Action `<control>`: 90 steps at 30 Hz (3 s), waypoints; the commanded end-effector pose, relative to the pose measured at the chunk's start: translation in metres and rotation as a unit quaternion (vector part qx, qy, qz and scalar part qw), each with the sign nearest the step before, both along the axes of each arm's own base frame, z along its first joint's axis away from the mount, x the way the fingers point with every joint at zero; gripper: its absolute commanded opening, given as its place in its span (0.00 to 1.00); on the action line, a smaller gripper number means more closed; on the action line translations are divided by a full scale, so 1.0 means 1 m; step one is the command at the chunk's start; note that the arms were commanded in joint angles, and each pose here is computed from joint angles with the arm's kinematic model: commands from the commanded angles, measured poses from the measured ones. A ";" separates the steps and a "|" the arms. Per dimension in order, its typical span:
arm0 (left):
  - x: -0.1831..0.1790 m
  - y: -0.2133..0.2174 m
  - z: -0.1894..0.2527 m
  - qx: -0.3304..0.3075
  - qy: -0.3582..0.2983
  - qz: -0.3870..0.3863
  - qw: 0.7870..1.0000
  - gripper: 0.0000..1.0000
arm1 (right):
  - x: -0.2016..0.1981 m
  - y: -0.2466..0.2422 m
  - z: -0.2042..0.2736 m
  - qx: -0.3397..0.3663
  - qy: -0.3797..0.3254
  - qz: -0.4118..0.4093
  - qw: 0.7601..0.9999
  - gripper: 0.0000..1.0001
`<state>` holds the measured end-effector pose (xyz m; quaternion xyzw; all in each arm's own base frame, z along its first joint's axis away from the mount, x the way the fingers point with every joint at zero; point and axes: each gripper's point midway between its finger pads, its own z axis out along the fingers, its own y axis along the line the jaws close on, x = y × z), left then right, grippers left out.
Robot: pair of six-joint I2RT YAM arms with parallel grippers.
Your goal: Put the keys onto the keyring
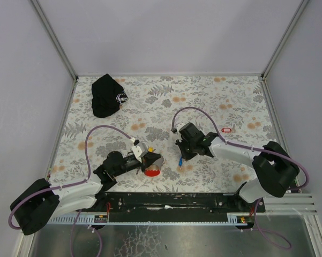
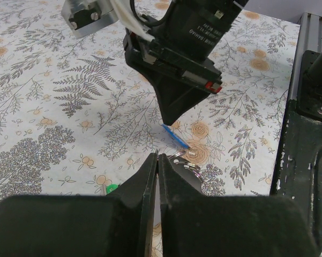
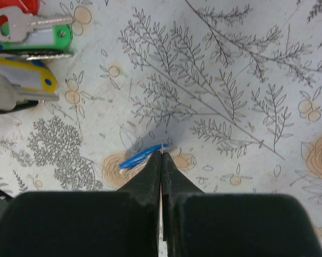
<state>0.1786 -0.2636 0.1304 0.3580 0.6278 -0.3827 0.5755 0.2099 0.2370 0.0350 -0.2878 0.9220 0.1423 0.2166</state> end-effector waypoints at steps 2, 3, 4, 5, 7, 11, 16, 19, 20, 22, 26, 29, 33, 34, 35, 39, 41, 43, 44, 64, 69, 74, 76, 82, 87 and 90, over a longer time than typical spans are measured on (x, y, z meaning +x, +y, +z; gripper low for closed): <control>0.002 -0.002 0.018 -0.022 -0.023 -0.003 0.999 0.00 | 0.035 0.020 0.010 0.027 -0.052 0.001 0.998 0.00; 0.002 -0.002 0.018 -0.022 -0.023 -0.003 0.999 0.00 | 0.038 0.023 0.009 0.029 -0.054 0.001 0.998 0.00; 0.002 -0.002 0.017 -0.022 -0.023 -0.003 1.000 0.00 | 0.039 0.024 0.005 0.028 -0.051 0.002 0.998 0.00; 0.002 -0.002 0.017 -0.021 -0.022 -0.002 1.000 0.00 | 0.040 0.026 0.003 0.028 -0.050 0.002 0.998 0.00; 0.002 -0.002 0.017 -0.022 -0.023 -0.002 0.999 0.00 | 0.043 0.029 -0.001 0.030 -0.050 0.003 0.998 0.00; 0.002 -0.001 0.017 -0.022 -0.024 -0.002 0.999 0.00 | 0.044 0.030 -0.002 0.039 -0.060 0.004 0.997 0.01; 0.002 -0.002 0.018 -0.023 -0.023 -0.005 0.999 0.00 | 0.040 0.030 0.008 0.068 -0.084 0.021 0.994 0.13; 0.001 -0.002 0.018 -0.024 -0.024 -0.007 0.999 0.00 | 0.037 0.029 0.018 0.078 -0.100 0.038 0.991 0.25; 0.001 -0.002 0.017 -0.023 -0.022 -0.006 0.999 0.00 | 0.036 0.029 0.021 0.082 -0.106 0.044 0.990 0.28; 0.001 -0.003 0.018 -0.025 -0.024 -0.007 0.999 0.00 | 0.036 0.029 0.029 0.099 -0.121 0.058 0.986 0.32; -0.001 -0.003 0.019 -0.027 -0.025 -0.014 0.999 0.00 | 0.029 0.038 0.055 0.155 -0.171 0.129 0.964 0.33; -0.003 -0.003 0.021 -0.032 -0.027 -0.021 0.999 0.00 | 0.021 0.046 0.076 0.197 -0.225 0.191 0.935 0.31; -0.007 -0.004 0.022 -0.037 -0.028 -0.033 0.998 0.00 | 0.000 0.059 0.096 0.261 -0.281 0.281 0.880 0.29; -0.007 -0.004 0.022 -0.037 -0.027 -0.034 0.998 0.00 | -0.004 0.062 0.100 0.274 -0.295 0.298 0.865 0.27; -0.008 -0.005 0.023 -0.037 -0.028 -0.036 0.998 0.00 | -0.008 0.064 0.103 0.283 -0.307 0.314 0.852 0.27; -0.009 -0.005 0.024 -0.039 -0.027 -0.042 0.998 0.00 | -0.014 0.072 0.106 0.292 -0.340 0.366 0.815 0.25; -0.010 -0.006 0.024 -0.040 -0.028 -0.044 0.998 0.00 | -0.014 0.077 0.105 0.297 -0.342 0.383 0.805 0.25; -0.010 -0.006 0.023 -0.039 -0.026 -0.046 0.998 0.00 | -0.015 0.083 0.107 0.307 -0.343 0.396 0.794 0.25; -0.010 -0.006 0.023 -0.039 -0.026 -0.046 0.998 0.00 | -0.016 0.085 0.108 0.310 -0.342 0.403 0.790 0.24; -0.010 -0.008 0.021 -0.036 -0.020 -0.053 0.998 0.00 | -0.027 0.097 0.106 0.338 -0.315 0.450 0.765 0.20; -0.011 -0.009 0.021 -0.038 -0.020 -0.056 0.998 0.00 | -0.028 0.099 0.105 0.341 -0.309 0.454 0.763 0.21; -0.012 -0.009 0.023 -0.040 -0.022 -0.056 0.997 0.00 | -0.031 0.101 0.104 0.348 -0.299 0.461 0.759 0.20; -0.012 -0.009 0.023 -0.041 -0.022 -0.057 0.997 0.00 | -0.031 0.101 0.102 0.349 -0.295 0.463 0.759 0.19; -0.013 -0.007 0.025 -0.045 -0.024 -0.057 0.997 0.00 | -0.030 0.100 0.097 0.338 -0.280 0.463 0.770 0.05; -0.010 -0.006 0.020 -0.033 -0.013 -0.048 0.998 0.04 | -0.023 0.095 0.102 0.306 -0.284 0.459 0.784 0.00; -0.006 -0.003 0.016 -0.022 -0.008 -0.036 0.999 0.15 | -0.016 0.091 0.102 0.268 -0.282 0.455 0.801 0.00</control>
